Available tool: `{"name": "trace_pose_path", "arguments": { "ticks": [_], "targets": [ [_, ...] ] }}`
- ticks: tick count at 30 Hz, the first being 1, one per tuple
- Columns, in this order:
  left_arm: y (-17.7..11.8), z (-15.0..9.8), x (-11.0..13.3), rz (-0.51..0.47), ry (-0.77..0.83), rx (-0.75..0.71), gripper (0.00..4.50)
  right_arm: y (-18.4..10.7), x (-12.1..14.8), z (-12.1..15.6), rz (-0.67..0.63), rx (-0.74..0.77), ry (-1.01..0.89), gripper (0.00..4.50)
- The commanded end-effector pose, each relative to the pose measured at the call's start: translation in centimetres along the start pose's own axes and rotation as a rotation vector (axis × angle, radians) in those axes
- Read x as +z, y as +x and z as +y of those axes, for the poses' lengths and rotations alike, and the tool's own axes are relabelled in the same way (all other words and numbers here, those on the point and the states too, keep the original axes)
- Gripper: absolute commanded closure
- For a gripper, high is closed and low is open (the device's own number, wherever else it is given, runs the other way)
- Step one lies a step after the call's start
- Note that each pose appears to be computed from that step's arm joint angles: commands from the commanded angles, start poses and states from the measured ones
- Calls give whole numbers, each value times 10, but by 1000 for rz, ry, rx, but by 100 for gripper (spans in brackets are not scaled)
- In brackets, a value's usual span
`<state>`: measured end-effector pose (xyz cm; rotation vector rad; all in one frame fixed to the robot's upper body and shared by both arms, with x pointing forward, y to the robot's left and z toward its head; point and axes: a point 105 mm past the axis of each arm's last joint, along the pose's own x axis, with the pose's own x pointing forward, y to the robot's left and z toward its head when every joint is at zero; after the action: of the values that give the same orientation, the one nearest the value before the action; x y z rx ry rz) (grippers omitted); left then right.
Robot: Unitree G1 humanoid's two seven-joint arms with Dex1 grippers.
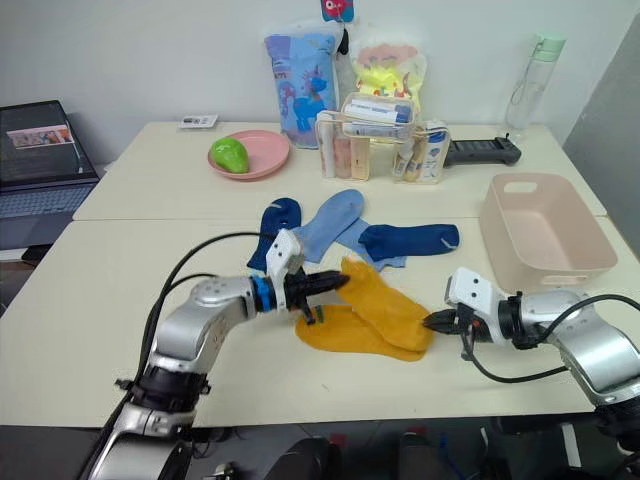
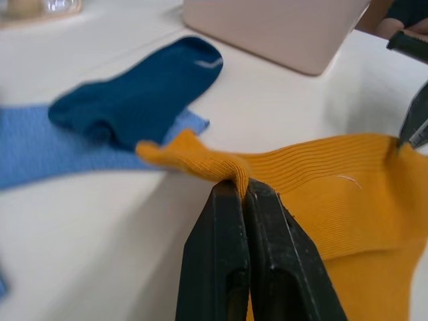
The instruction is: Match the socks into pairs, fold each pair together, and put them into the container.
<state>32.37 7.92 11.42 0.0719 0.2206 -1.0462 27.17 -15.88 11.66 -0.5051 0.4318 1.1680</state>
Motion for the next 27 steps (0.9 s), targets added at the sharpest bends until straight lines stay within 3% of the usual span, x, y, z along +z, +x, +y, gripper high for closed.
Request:
{"name": "trace_pose_path", "arguments": {
  "ticks": [1,3,7,13,17,24,27],
  "targets": [
    [-4,-7,7,-33,24,44,448,2,9,-3,-46,13,-30,450],
    [-4,-7,2,-28,24,67,448,6,10,-5,-67,7,-16,450],
    [-4,2,-1,-29,21,122,450,7,4,-12,-54,-29,-23,348],
    [-20,19,1,-21,28,151,285,-11,13,-14,-85,-88,-7,134],
    [-26,35,13,-44,13,146,160,-11,22,8,-125,-74,20,133],
    [6,42,18,26,125,35,160,13,2,30,-46,-110,13,133],
    [22,36,6,113,187,-58,160,23,-8,30,4,-155,-11,133]
  ]
}}
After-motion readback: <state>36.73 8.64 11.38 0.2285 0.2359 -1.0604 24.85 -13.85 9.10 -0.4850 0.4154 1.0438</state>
